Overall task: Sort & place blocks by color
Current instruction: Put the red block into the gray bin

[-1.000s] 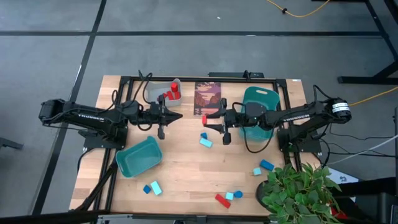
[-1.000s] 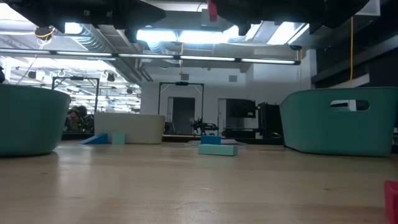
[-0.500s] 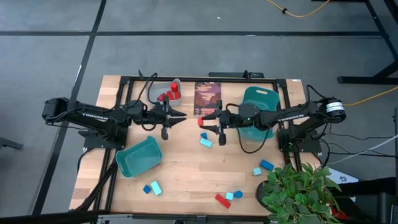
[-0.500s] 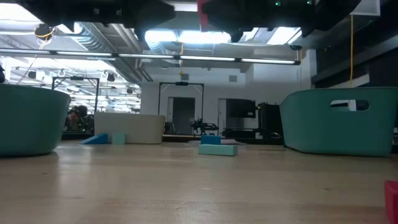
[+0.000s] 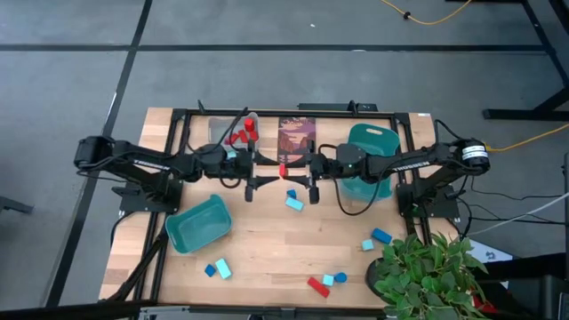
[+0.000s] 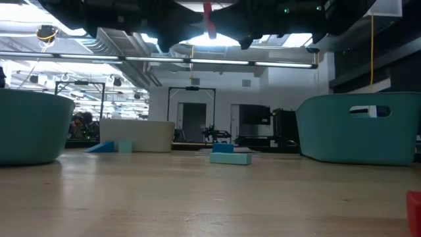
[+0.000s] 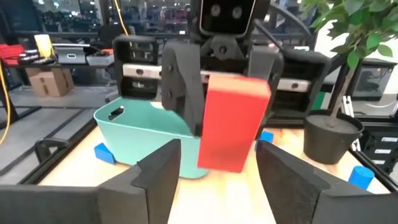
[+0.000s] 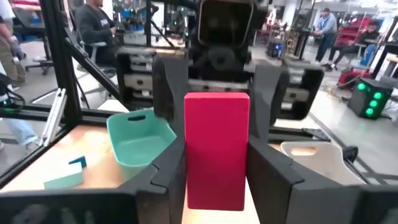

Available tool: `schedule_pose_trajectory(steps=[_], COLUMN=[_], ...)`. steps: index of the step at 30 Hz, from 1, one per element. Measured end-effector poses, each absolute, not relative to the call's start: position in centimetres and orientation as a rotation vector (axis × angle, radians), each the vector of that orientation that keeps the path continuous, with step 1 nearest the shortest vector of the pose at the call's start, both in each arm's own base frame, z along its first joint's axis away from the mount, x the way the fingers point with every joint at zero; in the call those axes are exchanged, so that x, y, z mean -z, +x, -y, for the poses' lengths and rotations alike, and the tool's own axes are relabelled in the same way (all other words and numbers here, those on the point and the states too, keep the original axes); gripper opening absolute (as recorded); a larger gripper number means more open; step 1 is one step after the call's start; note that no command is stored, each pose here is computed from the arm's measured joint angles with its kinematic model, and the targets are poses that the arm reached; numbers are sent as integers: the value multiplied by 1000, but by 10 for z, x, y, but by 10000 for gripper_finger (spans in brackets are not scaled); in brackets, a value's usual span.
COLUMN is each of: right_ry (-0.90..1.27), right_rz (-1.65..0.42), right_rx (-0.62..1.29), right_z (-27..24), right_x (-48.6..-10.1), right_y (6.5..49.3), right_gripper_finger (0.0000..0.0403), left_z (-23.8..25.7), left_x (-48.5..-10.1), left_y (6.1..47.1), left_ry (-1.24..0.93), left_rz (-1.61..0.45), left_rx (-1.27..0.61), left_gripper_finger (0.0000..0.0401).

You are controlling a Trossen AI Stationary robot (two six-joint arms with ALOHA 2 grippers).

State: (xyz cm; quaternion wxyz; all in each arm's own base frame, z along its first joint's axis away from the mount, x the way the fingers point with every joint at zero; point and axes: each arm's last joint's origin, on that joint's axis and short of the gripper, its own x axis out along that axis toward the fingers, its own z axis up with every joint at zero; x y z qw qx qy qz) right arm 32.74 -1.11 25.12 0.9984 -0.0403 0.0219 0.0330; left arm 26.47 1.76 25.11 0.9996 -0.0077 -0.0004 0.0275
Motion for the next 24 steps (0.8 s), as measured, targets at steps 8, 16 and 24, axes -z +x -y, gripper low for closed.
schedule_pose_trajectory(steps=[8, 16, 24], right_ry=[-84, -62, -44], right_rz=[90, 95, 86], right_rx=[-103, -90, -120], right_z=[10, 17, 16], right_x=[-264, -265, -264], right_y=[327, 326, 326], right_gripper_finger=[135, 135, 135], left_z=[-18, -17, -21], left_x=[-256, -260, -262], left_y=[265, 265, 296], left_ry=[-19, -40, -67], left_rz=[52, 89, 27], left_rx=[-54, -23, 7], left_gripper_finger=[207, 207, 207])
